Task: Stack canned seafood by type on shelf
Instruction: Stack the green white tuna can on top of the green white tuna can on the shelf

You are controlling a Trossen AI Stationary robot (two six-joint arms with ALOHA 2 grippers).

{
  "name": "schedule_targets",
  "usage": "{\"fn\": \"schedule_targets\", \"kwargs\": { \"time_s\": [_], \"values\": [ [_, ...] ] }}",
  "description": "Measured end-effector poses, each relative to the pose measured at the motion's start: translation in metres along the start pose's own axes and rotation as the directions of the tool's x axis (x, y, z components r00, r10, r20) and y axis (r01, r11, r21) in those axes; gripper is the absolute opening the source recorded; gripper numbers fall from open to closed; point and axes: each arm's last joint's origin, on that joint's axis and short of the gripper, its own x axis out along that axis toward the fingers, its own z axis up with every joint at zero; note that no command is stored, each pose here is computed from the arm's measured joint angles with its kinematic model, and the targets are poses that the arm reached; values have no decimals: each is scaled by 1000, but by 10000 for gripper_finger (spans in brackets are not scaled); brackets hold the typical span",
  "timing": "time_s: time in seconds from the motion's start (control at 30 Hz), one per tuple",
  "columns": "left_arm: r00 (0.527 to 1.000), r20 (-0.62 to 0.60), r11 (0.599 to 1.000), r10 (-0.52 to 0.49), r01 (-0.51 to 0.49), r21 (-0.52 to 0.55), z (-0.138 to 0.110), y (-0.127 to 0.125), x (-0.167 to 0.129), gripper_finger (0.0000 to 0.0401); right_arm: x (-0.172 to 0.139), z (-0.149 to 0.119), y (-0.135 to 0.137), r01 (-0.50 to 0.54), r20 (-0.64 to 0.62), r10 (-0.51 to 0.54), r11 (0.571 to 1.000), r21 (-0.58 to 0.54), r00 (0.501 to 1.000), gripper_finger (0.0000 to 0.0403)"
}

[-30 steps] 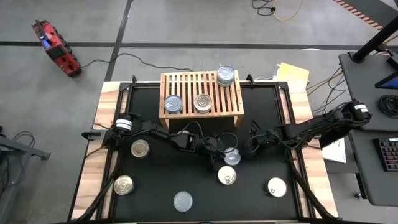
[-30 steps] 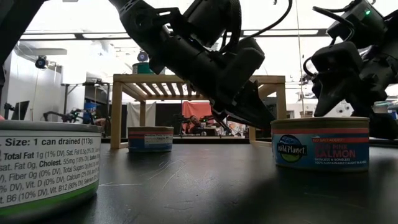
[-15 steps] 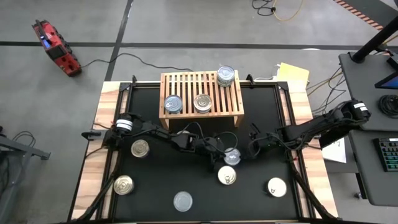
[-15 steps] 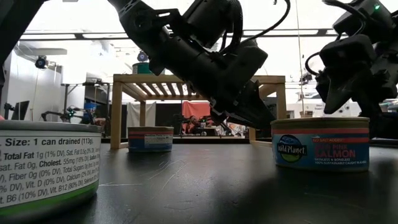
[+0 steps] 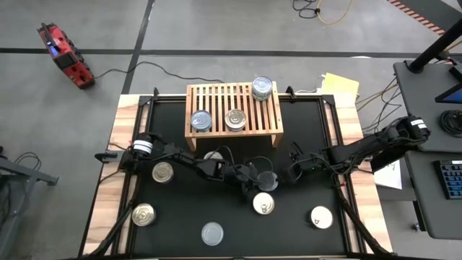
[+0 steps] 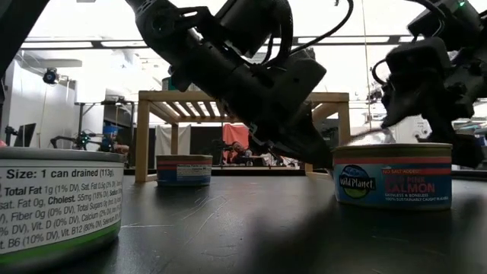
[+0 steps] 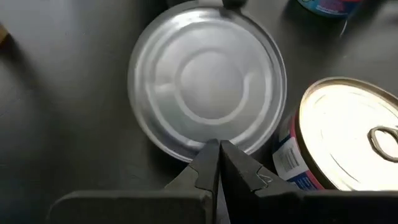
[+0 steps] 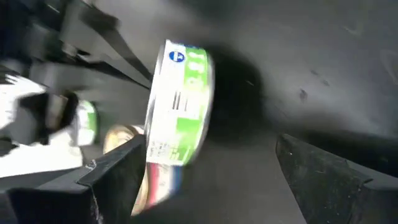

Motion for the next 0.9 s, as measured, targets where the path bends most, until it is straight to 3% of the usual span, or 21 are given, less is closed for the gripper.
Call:
{"fn": "schedule_targets", "kwargs": {
  "time_s": [0.13, 0.6, 0.73, 0.9],
  "values": [
    [999, -38, 1000, 11, -11, 9, -9, 0, 2, 0, 0, 2, 3, -27, 38, 27, 1000, -3, 999, 344],
    [1000, -18, 1000, 5, -5, 3, -5, 0, 2, 0, -1, 4, 11, -93, 82, 97, 994, -53, 992, 326],
    [1000, -5, 1000, 1, -1, 2, -2, -1, 0, 0, -1, 3, 11, -100, 78, 98, 995, 10, 992, 314],
    [1000, 13, 1000, -4, 4, 0, 3, -2, -3, 0, -1, 2, 11, -112, 23, 110, 978, 174, 994, 298]
  ]
}}
